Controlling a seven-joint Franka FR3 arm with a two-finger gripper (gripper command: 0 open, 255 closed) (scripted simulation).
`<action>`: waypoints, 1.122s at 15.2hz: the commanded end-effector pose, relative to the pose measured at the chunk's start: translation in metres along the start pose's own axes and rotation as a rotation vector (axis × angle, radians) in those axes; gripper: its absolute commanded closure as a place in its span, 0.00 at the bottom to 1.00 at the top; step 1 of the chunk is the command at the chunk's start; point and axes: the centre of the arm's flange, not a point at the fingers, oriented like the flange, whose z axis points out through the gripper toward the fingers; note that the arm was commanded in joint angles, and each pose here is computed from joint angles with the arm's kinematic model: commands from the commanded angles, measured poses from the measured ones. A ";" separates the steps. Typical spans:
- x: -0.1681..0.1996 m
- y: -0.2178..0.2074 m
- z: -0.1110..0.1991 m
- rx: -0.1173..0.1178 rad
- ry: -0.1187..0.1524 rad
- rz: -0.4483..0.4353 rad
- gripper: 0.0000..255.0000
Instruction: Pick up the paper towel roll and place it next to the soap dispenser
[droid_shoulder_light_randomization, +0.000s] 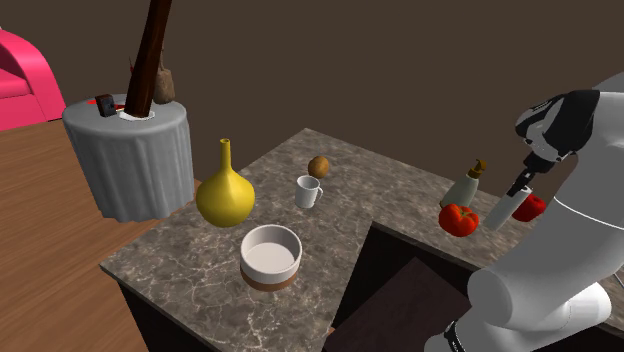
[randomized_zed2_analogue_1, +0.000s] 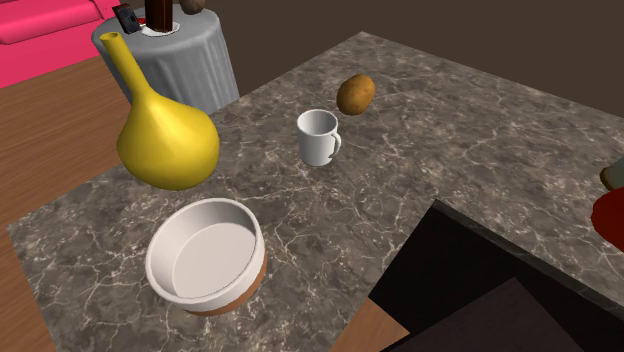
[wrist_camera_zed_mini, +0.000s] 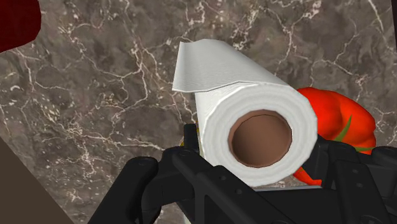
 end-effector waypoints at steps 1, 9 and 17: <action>0.000 0.000 0.011 -0.001 0.000 0.000 1.00; 0.000 0.000 0.016 -0.001 0.000 0.000 1.00; 0.000 0.000 -0.010 -0.001 0.000 0.000 0.00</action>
